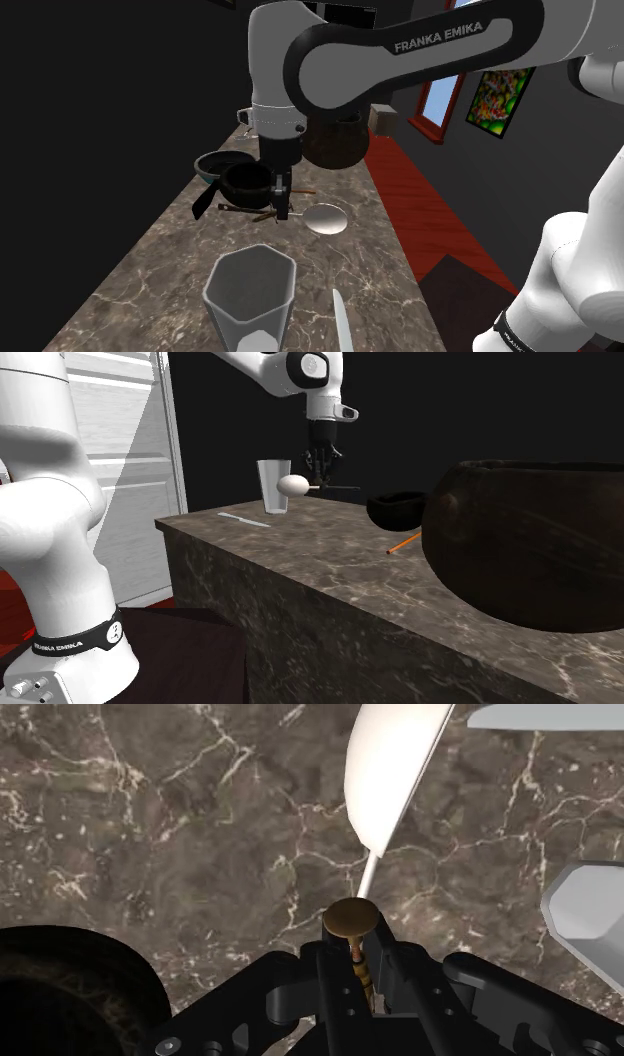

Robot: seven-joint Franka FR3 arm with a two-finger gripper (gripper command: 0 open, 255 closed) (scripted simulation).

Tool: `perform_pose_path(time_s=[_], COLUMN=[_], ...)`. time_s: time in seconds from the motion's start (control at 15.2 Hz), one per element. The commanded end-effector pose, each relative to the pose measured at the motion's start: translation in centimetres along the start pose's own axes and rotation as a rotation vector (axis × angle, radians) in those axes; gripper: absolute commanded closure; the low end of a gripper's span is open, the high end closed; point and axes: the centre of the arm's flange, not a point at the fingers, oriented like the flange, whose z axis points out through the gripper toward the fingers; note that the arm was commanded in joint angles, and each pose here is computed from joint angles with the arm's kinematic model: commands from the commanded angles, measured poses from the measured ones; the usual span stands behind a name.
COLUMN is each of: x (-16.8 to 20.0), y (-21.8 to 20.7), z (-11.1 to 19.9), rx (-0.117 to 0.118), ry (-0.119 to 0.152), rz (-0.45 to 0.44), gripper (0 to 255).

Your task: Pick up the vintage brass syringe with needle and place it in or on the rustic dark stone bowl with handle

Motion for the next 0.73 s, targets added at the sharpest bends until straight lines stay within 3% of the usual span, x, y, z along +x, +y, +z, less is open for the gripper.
perform_pose_path(time_s=[0.0, 0.66], x=[-0.1, -0.3], y=[0.2, 0.1], z=[-1.0, -6.3], rx=[0.0, 0.0], ry=[0.0, 0.0], rz=[0.0, 0.0], gripper=[255, 255])
